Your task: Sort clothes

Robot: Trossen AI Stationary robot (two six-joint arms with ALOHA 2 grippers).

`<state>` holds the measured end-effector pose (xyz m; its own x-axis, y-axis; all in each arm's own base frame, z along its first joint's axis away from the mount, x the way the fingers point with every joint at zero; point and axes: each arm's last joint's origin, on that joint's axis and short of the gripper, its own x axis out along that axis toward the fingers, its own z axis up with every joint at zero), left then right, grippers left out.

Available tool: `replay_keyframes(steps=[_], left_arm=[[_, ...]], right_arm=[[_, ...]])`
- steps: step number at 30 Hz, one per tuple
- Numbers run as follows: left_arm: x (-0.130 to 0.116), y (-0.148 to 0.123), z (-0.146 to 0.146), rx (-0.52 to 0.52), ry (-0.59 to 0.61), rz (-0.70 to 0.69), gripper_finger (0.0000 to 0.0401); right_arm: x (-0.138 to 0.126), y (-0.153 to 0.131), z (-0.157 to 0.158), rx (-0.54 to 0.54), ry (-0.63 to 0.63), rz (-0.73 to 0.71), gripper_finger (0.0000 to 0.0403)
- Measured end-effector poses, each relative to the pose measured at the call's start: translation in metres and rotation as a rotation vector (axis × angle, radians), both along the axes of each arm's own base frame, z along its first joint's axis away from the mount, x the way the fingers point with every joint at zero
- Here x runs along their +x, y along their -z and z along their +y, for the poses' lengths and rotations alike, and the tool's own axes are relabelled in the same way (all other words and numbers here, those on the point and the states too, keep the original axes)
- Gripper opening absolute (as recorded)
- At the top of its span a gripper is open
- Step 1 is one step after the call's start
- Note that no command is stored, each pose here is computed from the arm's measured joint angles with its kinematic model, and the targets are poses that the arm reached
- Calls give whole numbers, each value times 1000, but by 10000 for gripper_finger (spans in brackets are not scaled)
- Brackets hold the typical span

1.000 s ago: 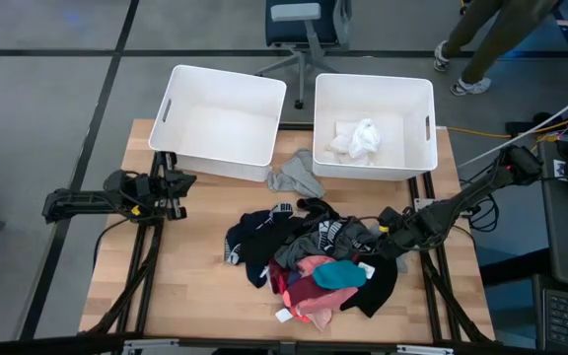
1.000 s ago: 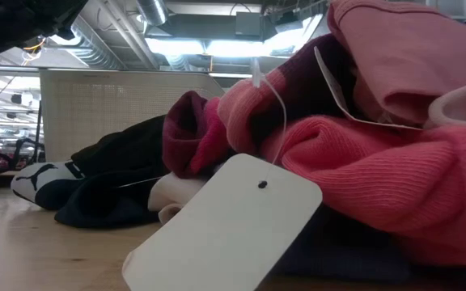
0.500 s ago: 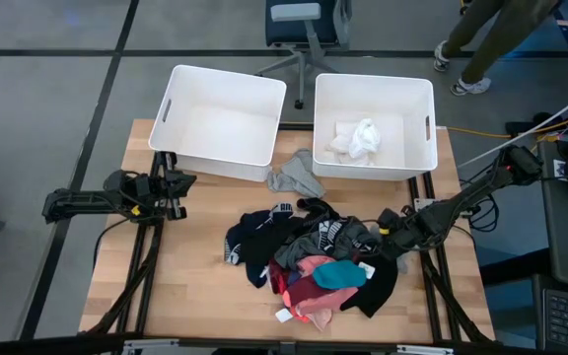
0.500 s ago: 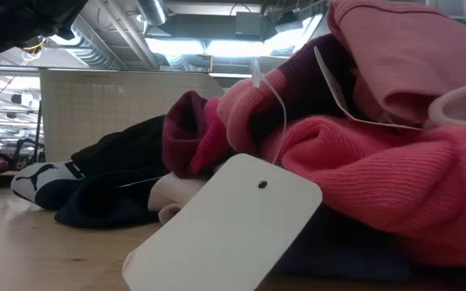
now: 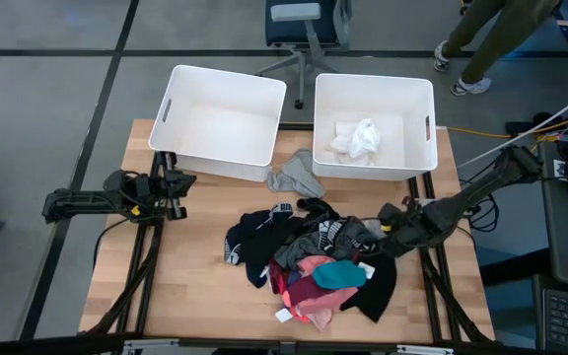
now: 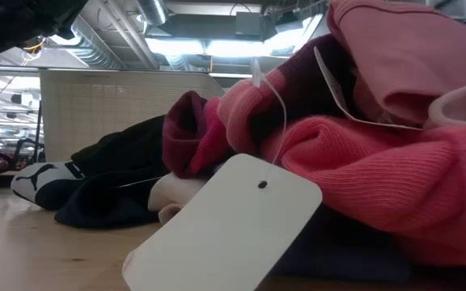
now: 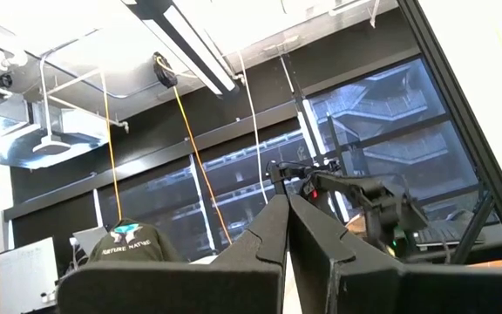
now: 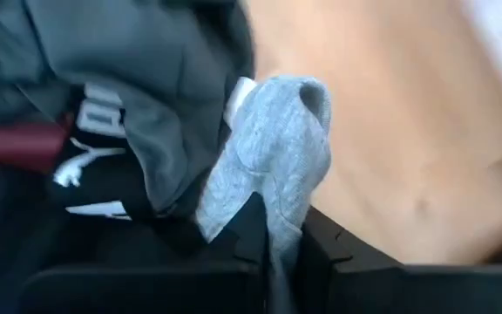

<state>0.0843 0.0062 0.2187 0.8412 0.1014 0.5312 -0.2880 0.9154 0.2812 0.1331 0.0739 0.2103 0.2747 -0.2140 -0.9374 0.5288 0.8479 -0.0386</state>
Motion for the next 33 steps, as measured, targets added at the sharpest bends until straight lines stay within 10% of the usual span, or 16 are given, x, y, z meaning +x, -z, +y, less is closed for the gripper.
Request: replay_keyframes(steps=[20,33], left_arm=[[0,0,0,0,1,0,4],[0,0,0,0,0,-1,4]], right_arm=[[18,-145,-3,-410,-122,-470,30],[33,-183,-33,-898,84,-530,30]])
